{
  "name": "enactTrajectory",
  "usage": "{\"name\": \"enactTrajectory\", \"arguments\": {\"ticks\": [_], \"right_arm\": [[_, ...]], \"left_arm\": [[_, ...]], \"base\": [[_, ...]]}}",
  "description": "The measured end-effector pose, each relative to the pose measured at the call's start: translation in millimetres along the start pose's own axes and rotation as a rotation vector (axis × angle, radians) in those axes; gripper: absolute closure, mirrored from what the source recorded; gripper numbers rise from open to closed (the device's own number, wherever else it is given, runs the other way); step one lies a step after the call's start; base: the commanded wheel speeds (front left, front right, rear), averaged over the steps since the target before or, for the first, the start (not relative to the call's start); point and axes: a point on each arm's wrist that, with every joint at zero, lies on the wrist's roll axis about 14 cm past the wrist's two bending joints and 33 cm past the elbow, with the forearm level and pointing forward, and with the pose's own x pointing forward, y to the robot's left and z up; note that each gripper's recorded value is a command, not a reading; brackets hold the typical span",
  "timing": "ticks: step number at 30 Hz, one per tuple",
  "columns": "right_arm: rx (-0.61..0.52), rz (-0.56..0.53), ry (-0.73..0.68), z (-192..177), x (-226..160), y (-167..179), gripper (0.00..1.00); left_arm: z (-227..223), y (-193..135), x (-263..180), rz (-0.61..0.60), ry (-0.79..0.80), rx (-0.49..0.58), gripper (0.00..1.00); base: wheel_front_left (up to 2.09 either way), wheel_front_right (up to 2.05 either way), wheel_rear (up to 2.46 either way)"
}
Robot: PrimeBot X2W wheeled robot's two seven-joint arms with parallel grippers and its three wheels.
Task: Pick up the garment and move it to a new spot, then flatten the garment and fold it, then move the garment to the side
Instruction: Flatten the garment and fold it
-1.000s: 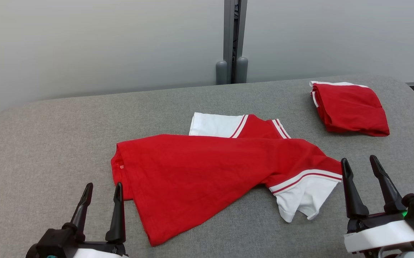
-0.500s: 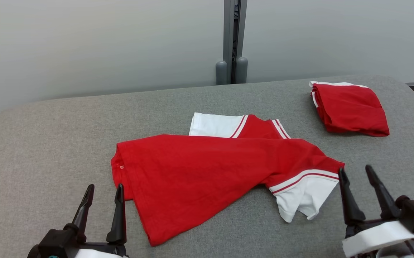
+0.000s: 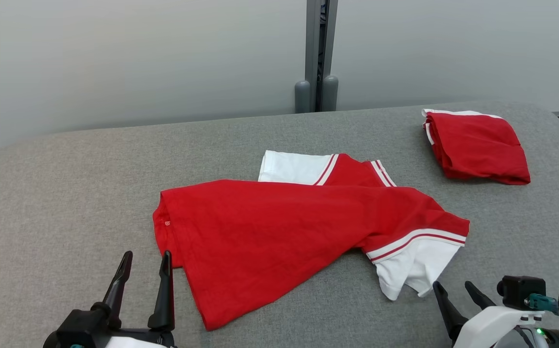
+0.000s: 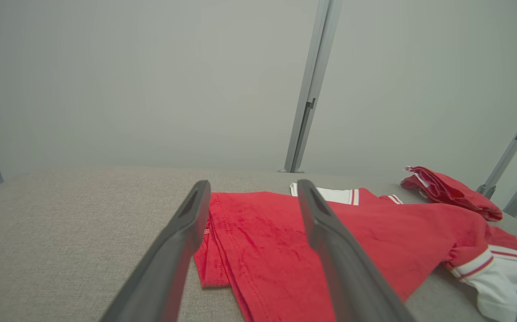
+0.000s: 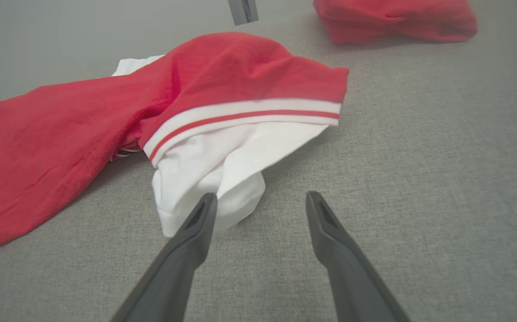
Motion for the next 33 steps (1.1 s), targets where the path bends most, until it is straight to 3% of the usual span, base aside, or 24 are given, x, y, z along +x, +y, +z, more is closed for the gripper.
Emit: {"name": "enactTrajectory", "arguments": {"ticks": [19, 20, 21, 33], "right_arm": [[-0.005, 0.058, 0.156, -19.3, 23.8, 22.9, 0.0], [-0.004, 0.058, 0.145, -16.1, 25.4, 22.8, 0.66], [-0.005, 0.058, 0.142, -14.7, 26.6, 22.8, 1.0], [0.042, 0.083, 0.203, -21.1, 20.2, 29.2, 1.0]], "left_arm": [[-0.6, 16.2, -6.5, 0.057, -0.002, -0.008, 0.0], [-0.5, 16.9, -6.8, 0.058, -0.003, -0.007, 0.0], [-0.6, 17.1, -6.9, 0.058, -0.003, -0.007, 0.0], [-4.0, 11.7, -2.2, 0.037, 0.006, -0.01, 0.0]], "base": [[0.0, 0.0, 0.0], [0.0, 0.0, 0.0], [0.0, 0.0, 0.0], [0.0, 0.0, 0.0]]}}
